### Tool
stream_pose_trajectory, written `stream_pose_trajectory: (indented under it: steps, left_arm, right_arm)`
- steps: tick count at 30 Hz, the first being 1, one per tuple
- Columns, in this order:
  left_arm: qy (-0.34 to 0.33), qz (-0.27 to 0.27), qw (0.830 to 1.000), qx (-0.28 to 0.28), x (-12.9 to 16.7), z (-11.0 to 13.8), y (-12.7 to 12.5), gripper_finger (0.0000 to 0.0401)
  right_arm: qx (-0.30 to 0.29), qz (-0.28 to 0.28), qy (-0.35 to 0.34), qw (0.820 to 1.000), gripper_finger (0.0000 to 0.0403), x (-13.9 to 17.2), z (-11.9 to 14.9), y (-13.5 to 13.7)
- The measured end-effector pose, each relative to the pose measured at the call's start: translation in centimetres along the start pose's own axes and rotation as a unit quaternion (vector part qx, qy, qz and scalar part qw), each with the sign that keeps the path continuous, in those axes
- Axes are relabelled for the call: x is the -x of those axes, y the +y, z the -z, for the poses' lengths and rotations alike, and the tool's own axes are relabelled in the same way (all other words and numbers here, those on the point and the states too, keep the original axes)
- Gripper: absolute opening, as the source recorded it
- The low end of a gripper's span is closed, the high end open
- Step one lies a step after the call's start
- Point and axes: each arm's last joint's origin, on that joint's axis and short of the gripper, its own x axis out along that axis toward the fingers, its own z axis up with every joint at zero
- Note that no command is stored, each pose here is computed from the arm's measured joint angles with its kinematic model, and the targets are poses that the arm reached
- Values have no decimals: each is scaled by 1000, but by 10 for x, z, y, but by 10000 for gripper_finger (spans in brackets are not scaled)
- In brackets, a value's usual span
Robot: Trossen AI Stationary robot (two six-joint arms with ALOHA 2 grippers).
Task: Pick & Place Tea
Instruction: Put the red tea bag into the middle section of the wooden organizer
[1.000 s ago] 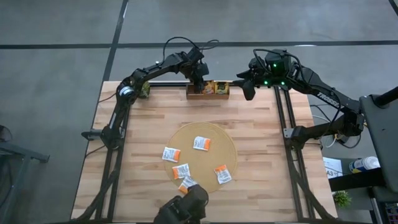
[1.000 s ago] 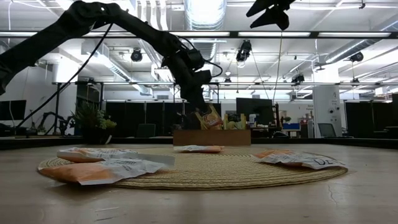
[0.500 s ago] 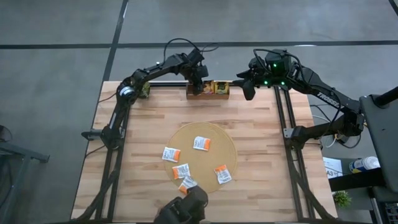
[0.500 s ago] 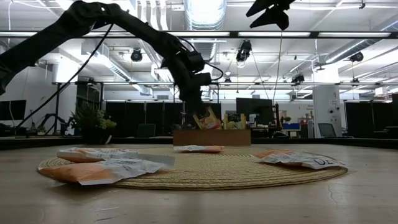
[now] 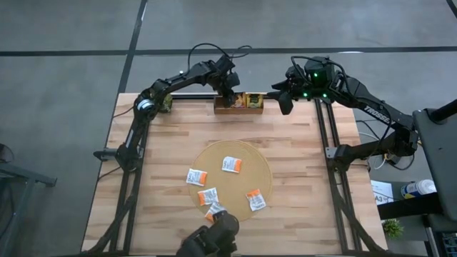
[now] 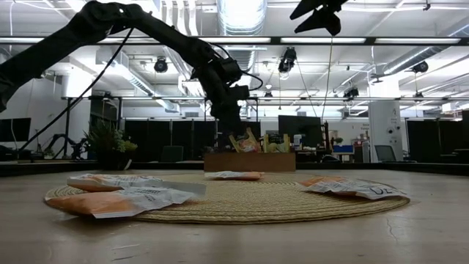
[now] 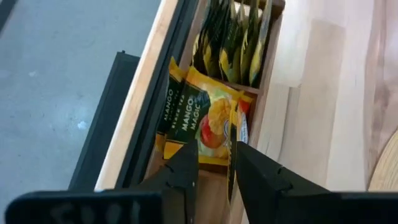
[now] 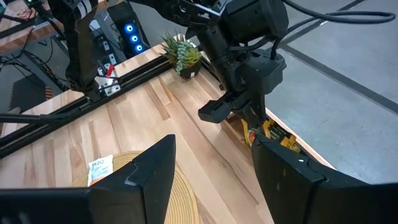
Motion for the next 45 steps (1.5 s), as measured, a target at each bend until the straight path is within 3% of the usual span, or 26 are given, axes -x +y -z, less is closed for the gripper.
stream_pose_trajectory:
  steps: [7,18,27,30,34,39,45]
  left_arm:
    - [-2,-7,1000,10,13,-7,0,100]
    - [64,-9,997,52,23,6,2,87]
    - [63,-26,996,58,36,8,-1,41]
    - [77,-21,995,63,32,16,-2,10]
    - [96,-16,992,77,19,31,-4,1]
    - [66,-29,990,118,16,49,-10,1]
    - [-15,-50,986,161,24,58,-18,0]
  right_arm:
    - [11,0,0,1000,206,0,0,0]
    - [15,1,2,1000,206,-1,1,0]
    - [14,2,10,1000,206,-3,4,-1]
    - [17,2,11,1000,206,-4,5,-2]
    - [25,3,16,1000,206,-5,7,-2]
    - [24,5,25,999,206,-9,12,-4]
    - [21,6,34,999,206,-13,17,-6]
